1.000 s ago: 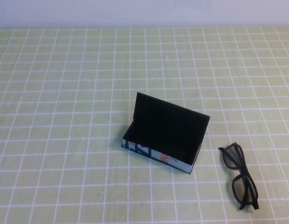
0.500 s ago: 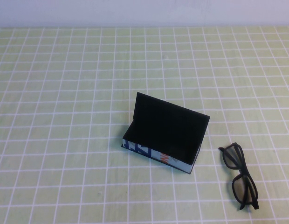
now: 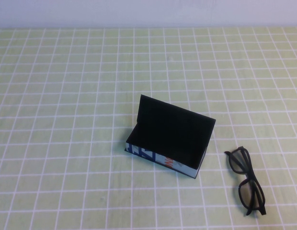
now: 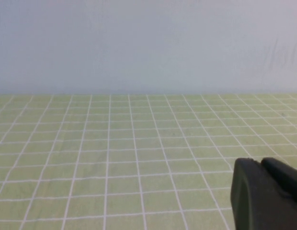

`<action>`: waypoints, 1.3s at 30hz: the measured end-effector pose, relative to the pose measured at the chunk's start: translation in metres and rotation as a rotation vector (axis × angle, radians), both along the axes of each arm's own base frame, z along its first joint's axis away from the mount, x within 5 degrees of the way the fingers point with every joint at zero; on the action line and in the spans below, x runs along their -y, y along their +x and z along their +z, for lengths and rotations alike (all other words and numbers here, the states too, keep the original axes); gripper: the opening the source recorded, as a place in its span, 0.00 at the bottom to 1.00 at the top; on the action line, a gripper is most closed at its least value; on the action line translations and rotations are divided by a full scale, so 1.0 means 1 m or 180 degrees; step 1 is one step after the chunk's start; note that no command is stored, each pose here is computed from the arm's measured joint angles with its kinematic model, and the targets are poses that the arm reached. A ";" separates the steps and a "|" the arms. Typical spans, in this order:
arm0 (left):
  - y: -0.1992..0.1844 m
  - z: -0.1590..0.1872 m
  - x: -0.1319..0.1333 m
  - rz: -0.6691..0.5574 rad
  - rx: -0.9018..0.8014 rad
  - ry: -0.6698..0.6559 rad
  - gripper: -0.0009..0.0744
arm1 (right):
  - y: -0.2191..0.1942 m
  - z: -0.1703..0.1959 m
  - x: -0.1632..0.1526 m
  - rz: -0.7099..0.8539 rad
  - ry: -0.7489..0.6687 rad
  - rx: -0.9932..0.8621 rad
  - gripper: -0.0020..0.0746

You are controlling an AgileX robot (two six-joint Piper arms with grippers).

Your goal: Take glasses out of glasses case

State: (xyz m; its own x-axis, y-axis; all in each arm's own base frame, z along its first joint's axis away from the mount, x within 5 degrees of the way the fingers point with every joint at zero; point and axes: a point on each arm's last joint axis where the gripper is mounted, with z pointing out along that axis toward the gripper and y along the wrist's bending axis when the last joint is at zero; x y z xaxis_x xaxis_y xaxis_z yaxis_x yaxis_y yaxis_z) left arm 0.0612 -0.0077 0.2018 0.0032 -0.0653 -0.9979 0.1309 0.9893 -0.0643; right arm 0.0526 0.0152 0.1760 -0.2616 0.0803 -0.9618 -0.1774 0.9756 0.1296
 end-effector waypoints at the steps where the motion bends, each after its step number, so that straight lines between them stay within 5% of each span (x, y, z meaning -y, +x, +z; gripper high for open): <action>1: 0.000 0.000 0.000 0.0000 0.0010 0.0052 0.01 | 0.000 0.000 0.000 0.0000 0.0000 0.0000 0.00; 18: -0.005 0.000 0.001 -0.0055 0.0121 0.0290 0.01 | 0.000 0.000 0.000 0.0000 0.0000 0.0000 0.00; 27: -0.009 -0.027 0.003 -0.0205 -0.0797 0.0558 0.01 | 0.000 0.000 0.000 0.0000 0.0001 0.0006 0.00; 39: -0.009 -0.028 0.003 -0.0214 -0.0848 0.0565 0.01 | 0.000 0.000 0.000 0.0000 0.0000 0.0005 0.00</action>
State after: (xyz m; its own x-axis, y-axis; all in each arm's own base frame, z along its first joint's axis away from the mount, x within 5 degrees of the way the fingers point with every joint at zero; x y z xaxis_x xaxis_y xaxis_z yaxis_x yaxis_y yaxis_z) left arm 0.0520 -0.0107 0.1740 -0.2580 0.1187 -0.9588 0.1982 0.9778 0.0678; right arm 0.0525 0.0152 0.1761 -0.2601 0.0804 -0.9622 -0.1776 0.9755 0.1295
